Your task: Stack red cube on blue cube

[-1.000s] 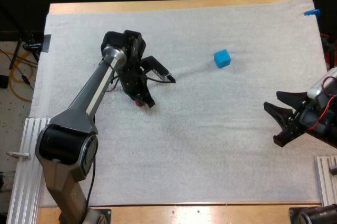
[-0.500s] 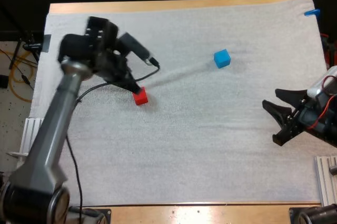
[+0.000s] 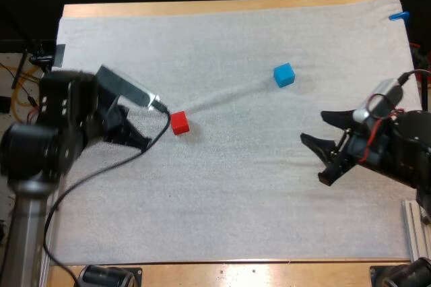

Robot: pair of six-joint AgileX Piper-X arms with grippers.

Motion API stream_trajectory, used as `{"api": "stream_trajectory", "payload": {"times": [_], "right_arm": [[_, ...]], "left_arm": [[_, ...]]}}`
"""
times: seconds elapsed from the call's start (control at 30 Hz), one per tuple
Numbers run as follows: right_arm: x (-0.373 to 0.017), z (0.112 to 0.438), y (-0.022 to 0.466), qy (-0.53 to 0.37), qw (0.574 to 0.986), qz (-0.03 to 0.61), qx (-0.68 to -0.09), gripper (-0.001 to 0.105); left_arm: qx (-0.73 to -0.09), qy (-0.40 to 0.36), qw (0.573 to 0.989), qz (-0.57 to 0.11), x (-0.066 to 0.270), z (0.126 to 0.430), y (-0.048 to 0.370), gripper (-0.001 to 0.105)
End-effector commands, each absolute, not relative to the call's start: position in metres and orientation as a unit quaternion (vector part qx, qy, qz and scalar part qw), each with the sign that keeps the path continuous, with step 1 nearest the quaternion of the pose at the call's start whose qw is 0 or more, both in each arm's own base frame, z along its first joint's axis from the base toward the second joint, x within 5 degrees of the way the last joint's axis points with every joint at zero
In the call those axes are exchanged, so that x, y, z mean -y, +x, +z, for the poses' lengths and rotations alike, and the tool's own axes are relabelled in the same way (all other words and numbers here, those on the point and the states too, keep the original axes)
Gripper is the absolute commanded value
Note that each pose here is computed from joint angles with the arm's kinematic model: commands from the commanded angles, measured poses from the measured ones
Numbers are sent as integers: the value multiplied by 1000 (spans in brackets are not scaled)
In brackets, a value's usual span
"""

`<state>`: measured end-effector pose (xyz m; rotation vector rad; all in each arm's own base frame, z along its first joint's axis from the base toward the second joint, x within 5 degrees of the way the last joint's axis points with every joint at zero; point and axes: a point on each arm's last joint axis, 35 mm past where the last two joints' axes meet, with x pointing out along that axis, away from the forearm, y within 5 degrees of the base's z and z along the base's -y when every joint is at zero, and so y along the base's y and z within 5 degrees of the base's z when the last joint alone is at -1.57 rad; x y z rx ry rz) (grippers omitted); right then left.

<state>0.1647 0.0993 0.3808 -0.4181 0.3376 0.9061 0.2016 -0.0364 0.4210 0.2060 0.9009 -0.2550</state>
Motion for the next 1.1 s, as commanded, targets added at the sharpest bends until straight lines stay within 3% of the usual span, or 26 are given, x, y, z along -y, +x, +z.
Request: {"api": "stream_trajectory", "payload": {"times": [0.0, 0.37, 0.6, 0.8, 1.07], "right_arm": [[-104, 384, 167, -200, 864, 436, -149, 55], [-148, 359, 194, -205, 842, 471, -166, 55], [-192, 350, 218, -214, 822, 494, -188, 55], [-240, 338, 236, -227, 800, 519, -199, 55], [-303, 313, 256, -225, 817, 480, -226, 55]], "left_arm": [[-422, 95, 896, -106, 33, 420, 187, 0], [-372, 81, 921, -85, 18, 396, 110, 0], [-305, 74, 946, -83, 10, 403, 65, 0], [-281, 71, 953, -83, 7, 406, 48, 0], [-270, 70, 957, -83, 6, 407, 42, 0]]}}
